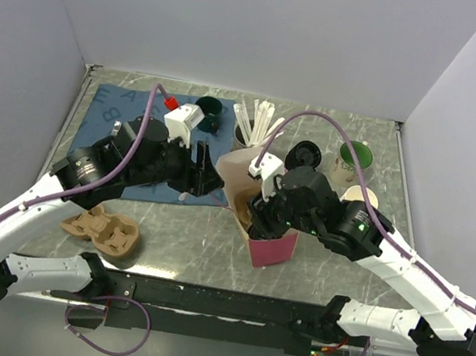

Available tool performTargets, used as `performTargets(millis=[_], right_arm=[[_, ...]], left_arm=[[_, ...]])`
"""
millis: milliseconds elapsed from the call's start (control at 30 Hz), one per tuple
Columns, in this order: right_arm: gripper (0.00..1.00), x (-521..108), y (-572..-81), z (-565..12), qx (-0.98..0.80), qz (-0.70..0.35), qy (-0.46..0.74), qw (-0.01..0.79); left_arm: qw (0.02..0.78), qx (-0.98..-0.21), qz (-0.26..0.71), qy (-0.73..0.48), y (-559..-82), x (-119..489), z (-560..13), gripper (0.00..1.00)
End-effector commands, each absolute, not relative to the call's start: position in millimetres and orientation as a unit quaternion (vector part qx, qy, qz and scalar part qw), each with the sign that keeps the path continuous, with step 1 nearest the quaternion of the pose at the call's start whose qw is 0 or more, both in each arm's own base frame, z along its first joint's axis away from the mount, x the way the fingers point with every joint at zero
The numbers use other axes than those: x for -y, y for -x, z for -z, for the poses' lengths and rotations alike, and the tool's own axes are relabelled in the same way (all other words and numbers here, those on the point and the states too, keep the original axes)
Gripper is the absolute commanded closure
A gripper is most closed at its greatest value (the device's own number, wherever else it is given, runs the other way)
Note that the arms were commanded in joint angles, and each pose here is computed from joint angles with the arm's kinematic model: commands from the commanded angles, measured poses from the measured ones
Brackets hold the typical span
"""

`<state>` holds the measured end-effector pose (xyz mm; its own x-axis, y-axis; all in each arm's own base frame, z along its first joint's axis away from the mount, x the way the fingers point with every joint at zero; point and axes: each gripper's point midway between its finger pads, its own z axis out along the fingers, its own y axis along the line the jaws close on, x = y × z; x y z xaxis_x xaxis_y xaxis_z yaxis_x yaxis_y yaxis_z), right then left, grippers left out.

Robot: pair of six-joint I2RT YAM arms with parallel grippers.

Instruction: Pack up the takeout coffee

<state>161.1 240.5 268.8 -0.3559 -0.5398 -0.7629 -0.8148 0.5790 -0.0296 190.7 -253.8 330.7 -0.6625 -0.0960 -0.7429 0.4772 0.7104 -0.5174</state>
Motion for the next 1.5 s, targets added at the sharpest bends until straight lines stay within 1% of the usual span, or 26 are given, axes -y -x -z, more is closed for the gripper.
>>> performTargets(millis=[0,67,133,200,367,600,900,1000,1167,1467], right_arm=[[0.45,-242.8,-171.0,-291.8,-0.797,-0.188,0.398,0.413],[0.39,-245.4,-169.9,-294.8,-0.801,-0.199,0.389,0.409],[0.36,-247.4,-169.4,-299.4,-0.801,-0.208,0.387,0.408],[0.35,-247.9,-166.9,-301.3,-0.803,-0.217,0.386,0.399],[0.36,-248.7,-164.5,-308.1,-0.810,-0.238,0.375,0.383],[0.38,-238.7,-174.8,-308.0,-0.822,-0.245,0.336,0.388],[0.38,-231.8,-175.7,-306.3,-0.826,-0.264,0.319,0.384],[0.39,-227.8,-176.5,-302.3,-0.829,-0.262,0.313,0.384],[0.39,-224.1,-174.2,-294.4,-0.833,-0.261,0.306,0.380],[0.39,-212.8,-174.2,-293.9,-0.837,-0.251,0.288,0.391]], left_arm=[[0.430,-0.822,0.355,-0.115,-197.8,247.8,-353.6,0.31],[0.432,-0.821,0.354,-0.119,-197.2,246.7,-356.5,0.30],[0.439,-0.823,0.340,-0.118,-200.7,242.7,-355.8,0.30],[0.442,-0.824,0.332,-0.120,-202.5,241.1,-355.7,0.29],[0.446,-0.825,0.327,-0.121,-203.6,239.4,-355.0,0.28],[0.444,-0.827,0.322,-0.127,-208.4,244.4,-350.6,0.28],[0.445,-0.820,0.332,-0.140,-215.8,258.7,-353.4,0.28],[0.456,-0.810,0.340,-0.144,-220.1,264.5,-359.5,0.28],[0.485,-0.770,0.374,-0.176,-222.1,280.1,-376.6,0.28],[0.473,-0.758,0.391,-0.220,-223.1,301.3,-374.1,0.32]])
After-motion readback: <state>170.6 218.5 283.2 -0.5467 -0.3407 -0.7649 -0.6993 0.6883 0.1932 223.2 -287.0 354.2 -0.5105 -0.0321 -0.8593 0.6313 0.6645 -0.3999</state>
